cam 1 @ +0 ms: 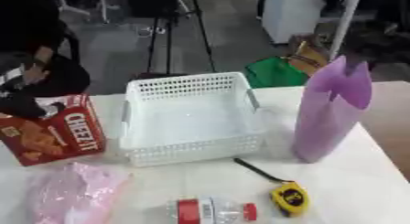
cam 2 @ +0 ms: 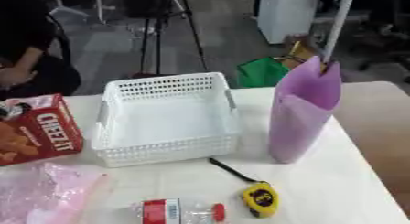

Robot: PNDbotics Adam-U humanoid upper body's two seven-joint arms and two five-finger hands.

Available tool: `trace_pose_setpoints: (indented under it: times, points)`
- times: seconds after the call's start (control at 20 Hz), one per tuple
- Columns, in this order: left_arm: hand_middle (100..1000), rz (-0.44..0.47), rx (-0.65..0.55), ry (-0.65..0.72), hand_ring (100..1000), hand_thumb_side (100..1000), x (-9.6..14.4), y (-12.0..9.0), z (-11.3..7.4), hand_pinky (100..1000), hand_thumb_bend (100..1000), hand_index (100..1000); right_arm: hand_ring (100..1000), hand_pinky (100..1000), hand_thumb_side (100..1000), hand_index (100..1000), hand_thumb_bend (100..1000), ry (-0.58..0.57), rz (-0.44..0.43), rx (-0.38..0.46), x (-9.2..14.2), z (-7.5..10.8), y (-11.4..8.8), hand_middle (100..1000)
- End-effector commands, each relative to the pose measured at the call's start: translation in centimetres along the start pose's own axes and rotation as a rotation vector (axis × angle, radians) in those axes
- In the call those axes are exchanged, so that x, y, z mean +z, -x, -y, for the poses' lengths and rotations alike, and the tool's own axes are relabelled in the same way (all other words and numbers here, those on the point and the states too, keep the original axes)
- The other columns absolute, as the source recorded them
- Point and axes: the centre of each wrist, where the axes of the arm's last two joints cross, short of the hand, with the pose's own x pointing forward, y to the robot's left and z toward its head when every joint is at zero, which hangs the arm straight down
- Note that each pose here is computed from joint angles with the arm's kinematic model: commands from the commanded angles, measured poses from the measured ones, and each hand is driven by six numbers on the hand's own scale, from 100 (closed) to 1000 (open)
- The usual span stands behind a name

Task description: Pick up objects on the table and place them in the box.

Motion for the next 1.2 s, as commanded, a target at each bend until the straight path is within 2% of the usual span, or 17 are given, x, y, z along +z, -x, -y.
trace_pose_setpoints:
  times: [0.05,0.15,0.2,0.35,0.4,0.5,0.7,1.0,1.2]
  points:
    - [1000,-0.130,0.055,0.105,1000,452,-0.3,1.2,-1.2,1000,375,1000,784,766,799,788,100,0.003,0.027,-0.003,-0.8,0.3,-0.4,767]
    - [1000,-0.131,0.041,0.112,1000,449,-0.7,1.2,-1.4,1000,384,1000,783,765,798,786,100,0.001,0.025,-0.003,-0.8,0.3,-0.4,766]
    - [964,-0.126,0.030,0.111,984,433,-0.7,1.2,-1.5,993,351,1000,782,765,795,783,100,0.001,0.024,-0.003,-0.8,0.3,-0.4,764]
    - [952,-0.080,-0.018,0.102,985,442,-0.3,0.7,-1.9,996,349,1000,781,764,794,781,100,-0.001,0.020,0.000,-0.7,0.4,-0.4,763]
    - [984,-0.043,-0.032,0.110,1000,491,0.0,0.4,-1.8,1000,414,1000,779,763,792,774,100,-0.005,0.018,0.004,-0.7,0.5,-0.4,760]
    - [990,0.027,-0.039,0.139,1000,508,0.6,0.0,-1.8,1000,443,1000,778,762,791,771,100,-0.011,0.014,0.015,-0.6,0.7,-0.3,759]
    - [1000,0.062,0.025,0.198,1000,529,0.5,-0.3,-1.7,1000,493,1000,776,760,787,763,100,-0.014,0.008,0.009,-0.7,0.6,-0.4,757]
    - [1000,0.044,0.106,0.257,1000,542,0.1,-0.4,-1.3,1000,518,1000,773,758,784,754,100,-0.015,0.002,0.004,-0.7,0.6,-0.4,754]
    - [1000,0.065,0.143,0.282,1000,547,0.4,-0.9,-1.4,1000,516,1000,772,757,784,752,100,-0.014,0.000,0.005,-0.7,0.6,-0.4,753]
